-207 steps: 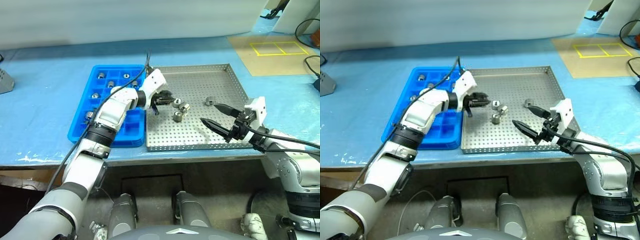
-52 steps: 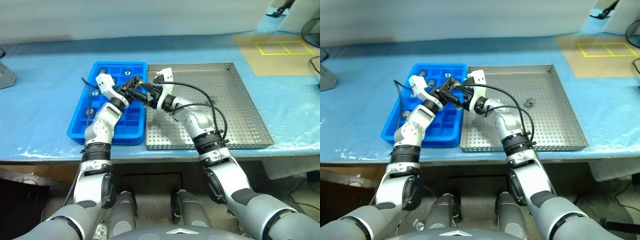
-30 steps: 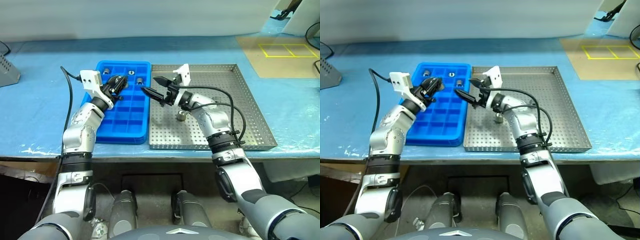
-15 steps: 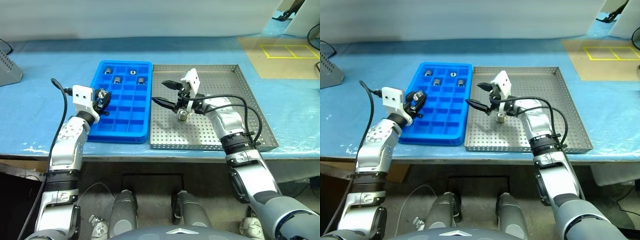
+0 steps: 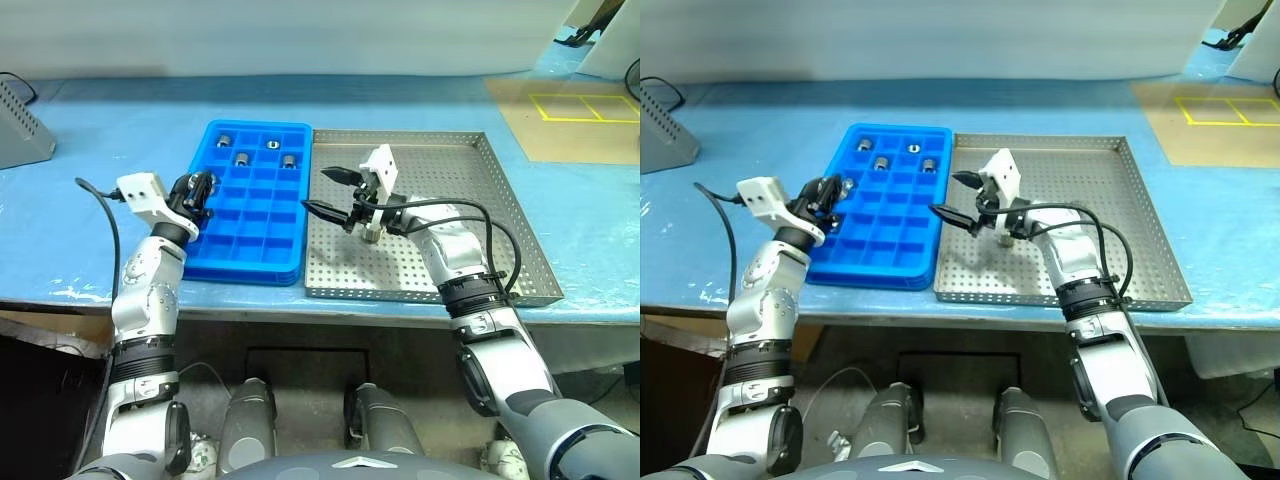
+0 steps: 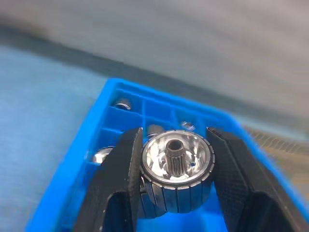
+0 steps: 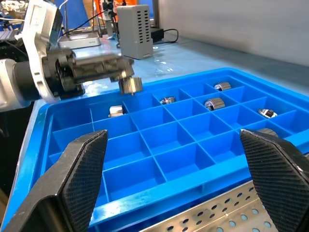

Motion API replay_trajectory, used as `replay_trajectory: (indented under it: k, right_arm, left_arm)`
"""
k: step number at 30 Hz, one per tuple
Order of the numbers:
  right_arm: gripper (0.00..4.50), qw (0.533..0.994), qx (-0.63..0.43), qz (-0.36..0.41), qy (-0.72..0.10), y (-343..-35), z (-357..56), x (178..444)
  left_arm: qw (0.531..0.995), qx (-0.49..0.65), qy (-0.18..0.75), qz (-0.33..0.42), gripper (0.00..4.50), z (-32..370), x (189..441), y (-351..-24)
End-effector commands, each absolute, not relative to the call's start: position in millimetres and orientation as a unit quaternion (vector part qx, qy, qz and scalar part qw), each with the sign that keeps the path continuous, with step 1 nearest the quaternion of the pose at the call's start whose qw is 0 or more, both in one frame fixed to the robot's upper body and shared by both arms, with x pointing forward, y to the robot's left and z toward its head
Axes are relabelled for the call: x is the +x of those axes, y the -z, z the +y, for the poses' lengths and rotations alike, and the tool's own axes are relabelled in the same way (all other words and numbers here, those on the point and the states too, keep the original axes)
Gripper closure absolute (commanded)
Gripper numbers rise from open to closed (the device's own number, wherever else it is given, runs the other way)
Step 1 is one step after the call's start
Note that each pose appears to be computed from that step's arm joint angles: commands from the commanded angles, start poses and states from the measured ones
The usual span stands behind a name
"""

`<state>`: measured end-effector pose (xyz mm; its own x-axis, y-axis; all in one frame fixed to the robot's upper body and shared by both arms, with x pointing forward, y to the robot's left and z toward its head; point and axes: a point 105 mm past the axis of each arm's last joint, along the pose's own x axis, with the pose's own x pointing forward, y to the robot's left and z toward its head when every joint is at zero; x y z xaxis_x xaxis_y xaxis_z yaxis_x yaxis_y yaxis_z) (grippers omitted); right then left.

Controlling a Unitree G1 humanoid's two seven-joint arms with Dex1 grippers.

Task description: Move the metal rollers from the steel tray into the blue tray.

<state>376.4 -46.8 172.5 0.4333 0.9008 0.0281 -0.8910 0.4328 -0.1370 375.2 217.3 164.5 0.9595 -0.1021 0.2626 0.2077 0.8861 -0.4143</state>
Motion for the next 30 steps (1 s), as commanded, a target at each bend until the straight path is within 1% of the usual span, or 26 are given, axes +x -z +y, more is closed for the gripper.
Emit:
replay_trajectory:
  k: [1, 6, 9, 12, 16, 19, 23, 27, 30]
  right_arm:
    - [0.0, 0.841, -0.052, -0.067, -0.534, -182, -43, 372]
    - [0.0, 0.841, -0.019, -0.06, -0.537, -182, -31, 371]
    - [0.0, 0.853, 0.002, -0.034, -0.52, -174, -18, 379]
    - [0.0, 0.854, 0.013, -0.035, -0.519, -174, -11, 381]
    - [0.0, 0.859, 0.021, -0.046, -0.509, -179, -8, 386]
    - [0.0, 0.868, 0.03, -0.057, -0.492, -184, -11, 392]
    - [0.0, 0.868, 0.073, -0.066, -0.487, -192, -15, 394]
    - [0.0, 0.843, 0.125, -0.079, -0.516, -205, -12, 385]
    - [0.0, 0.826, 0.143, -0.077, -0.54, -209, -8, 377]
  left_arm:
    - [0.921, -0.319, 0.151, -0.164, 2.79, 205, 367, -201]
    - [0.872, -0.397, 0.238, -0.156, 2.79, 172, 357, -215]
    - [0.826, -0.455, 0.302, -0.14, 2.79, 147, 350, -223]
    - [0.794, -0.496, 0.326, -0.13, 2.79, 138, 348, -226]
    - [0.763, -0.54, 0.332, -0.126, 2.79, 140, 349, -230]
    - [0.759, -0.55, 0.326, -0.122, 2.79, 143, 350, -228]
    - [0.756, -0.555, 0.328, -0.11, 2.79, 139, 350, -226]
    - [0.76, -0.554, 0.327, -0.094, 2.79, 135, 351, -220]
    - [0.758, -0.556, 0.33, -0.085, 2.79, 132, 351, -217]
